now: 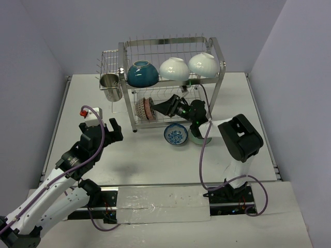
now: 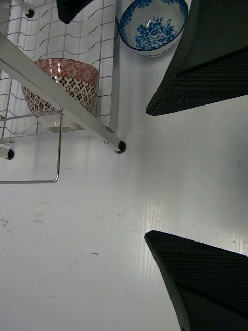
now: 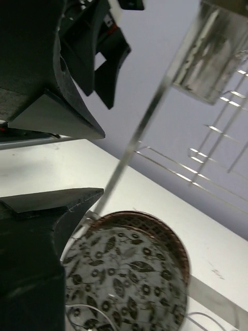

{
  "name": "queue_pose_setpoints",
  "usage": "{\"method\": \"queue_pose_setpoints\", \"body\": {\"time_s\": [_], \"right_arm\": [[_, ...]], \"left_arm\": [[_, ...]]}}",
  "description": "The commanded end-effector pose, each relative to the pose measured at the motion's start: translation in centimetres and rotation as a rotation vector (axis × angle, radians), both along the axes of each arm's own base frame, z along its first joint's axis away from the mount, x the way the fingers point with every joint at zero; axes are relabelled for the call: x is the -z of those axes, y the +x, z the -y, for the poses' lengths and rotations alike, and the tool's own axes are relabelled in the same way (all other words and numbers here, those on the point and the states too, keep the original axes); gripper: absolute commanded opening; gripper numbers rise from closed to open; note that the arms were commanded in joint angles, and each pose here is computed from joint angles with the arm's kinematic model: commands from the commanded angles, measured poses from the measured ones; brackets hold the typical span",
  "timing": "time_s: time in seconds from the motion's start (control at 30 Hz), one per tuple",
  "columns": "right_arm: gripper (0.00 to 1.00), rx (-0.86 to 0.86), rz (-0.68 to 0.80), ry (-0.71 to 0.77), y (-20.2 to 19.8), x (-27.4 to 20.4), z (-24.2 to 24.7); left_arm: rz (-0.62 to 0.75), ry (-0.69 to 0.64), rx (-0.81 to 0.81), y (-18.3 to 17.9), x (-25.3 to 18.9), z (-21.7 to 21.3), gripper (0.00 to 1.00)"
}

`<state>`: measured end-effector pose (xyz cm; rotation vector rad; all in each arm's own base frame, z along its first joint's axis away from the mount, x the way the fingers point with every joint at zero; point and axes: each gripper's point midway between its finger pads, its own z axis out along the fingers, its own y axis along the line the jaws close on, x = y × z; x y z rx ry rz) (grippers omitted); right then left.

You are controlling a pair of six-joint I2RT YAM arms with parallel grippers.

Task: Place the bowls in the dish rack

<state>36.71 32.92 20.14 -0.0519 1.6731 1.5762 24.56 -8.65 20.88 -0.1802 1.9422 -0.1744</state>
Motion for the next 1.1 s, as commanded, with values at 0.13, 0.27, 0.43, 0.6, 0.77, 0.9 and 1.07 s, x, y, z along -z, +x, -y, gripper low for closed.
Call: {"method": "queue_pose_setpoints", "body": {"time_s": [0.13,0.27,0.43,0.6,0.77,0.9,1.07], "right_arm": [[0.50,-0.117,-0.003,-0.073,-4.6,1.4,-0.2],[0.51,-0.150,-0.007,-0.179,-7.0,2.6,-0.4],[0.53,-0.130,0.067,-0.457,-8.9,5.1,-0.3],[0.53,-0.098,0.062,-0.566,-10.4,6.9,1.0],[0.53,-0.027,0.082,-0.716,-11.4,8.4,2.3],[0.53,0.056,0.097,-0.867,-12.3,9.1,4.0],[0.53,0.123,0.101,-0.986,-12.4,9.4,5.0]], "left_arm": [[0.036,-0.023,0.004,0.3,-1.2,0.2,0.99],[0.037,-0.021,0.012,0.3,-1.2,0.2,0.99],[0.034,-0.021,0.017,0.3,-1.1,0.4,0.99],[0.038,-0.023,0.023,0.3,-1.2,0.5,0.99],[0.037,-0.023,0.027,0.3,-1.2,0.5,0.99],[0.032,-0.021,0.033,0.3,-1.1,0.7,0.99],[0.026,-0.019,0.036,0.3,-0.9,0.8,0.99]]}}
